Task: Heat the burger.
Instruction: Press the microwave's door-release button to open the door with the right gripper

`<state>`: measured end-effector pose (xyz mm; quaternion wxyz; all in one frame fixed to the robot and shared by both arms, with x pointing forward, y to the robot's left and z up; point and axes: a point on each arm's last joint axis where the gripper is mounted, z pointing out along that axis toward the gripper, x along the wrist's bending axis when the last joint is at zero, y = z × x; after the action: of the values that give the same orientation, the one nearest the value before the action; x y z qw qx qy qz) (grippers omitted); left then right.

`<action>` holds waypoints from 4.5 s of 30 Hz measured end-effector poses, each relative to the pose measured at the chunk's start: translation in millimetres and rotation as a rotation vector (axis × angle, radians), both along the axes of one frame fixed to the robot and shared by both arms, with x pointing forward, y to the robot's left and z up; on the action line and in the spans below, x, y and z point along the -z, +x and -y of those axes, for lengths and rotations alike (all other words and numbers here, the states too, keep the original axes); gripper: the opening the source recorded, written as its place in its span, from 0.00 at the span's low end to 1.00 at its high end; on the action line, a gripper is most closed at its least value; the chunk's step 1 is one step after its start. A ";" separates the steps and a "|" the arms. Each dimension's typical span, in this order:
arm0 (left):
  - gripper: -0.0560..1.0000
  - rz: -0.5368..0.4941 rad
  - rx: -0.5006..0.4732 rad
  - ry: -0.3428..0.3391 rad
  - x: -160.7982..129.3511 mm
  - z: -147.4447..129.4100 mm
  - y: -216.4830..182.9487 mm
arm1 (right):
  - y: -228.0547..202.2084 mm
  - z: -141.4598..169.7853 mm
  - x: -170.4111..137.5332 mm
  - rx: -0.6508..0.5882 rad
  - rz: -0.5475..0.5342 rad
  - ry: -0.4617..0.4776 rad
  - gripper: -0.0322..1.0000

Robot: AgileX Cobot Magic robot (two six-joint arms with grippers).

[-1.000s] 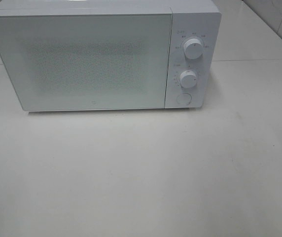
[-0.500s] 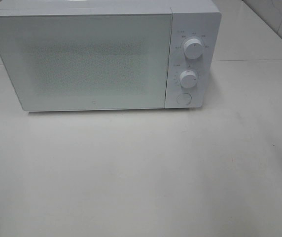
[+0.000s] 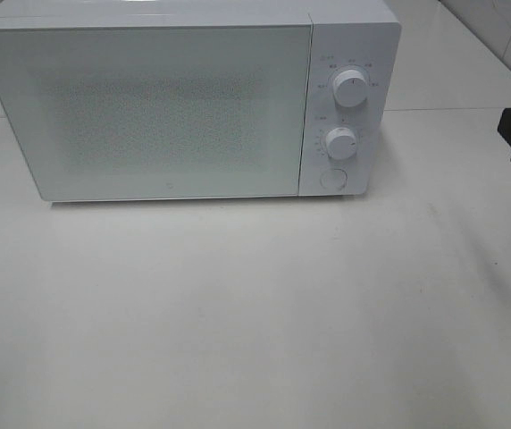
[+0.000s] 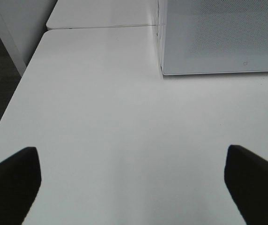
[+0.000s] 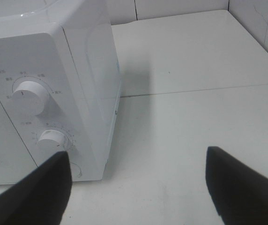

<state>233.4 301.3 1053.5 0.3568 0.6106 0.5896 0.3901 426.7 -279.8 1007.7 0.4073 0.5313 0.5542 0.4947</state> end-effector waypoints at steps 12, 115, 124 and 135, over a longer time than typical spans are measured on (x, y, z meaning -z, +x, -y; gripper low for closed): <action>0.99 0.000 0.000 0.000 0.0 0.0 0.0 | 23.4 -21.6 33.9 -0.043 -0.058 0.070 0.68; 0.99 0.000 0.000 0.000 0.0 0.0 0.0 | 126.1 -139.3 156.5 0.390 -0.319 1.393 0.04; 0.99 0.000 0.000 0.000 0.0 0.0 0.0 | 134.0 -132.7 155.2 0.406 -0.300 1.394 0.04; 0.99 0.000 0.000 0.000 0.0 0.0 0.0 | 145.7 -141.2 149.1 0.361 -0.289 1.381 0.04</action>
<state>233.4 301.3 1053.5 0.3568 0.6106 0.5896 0.3901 572.4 -138.6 858.7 -0.0229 0.8103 0.0674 0.5817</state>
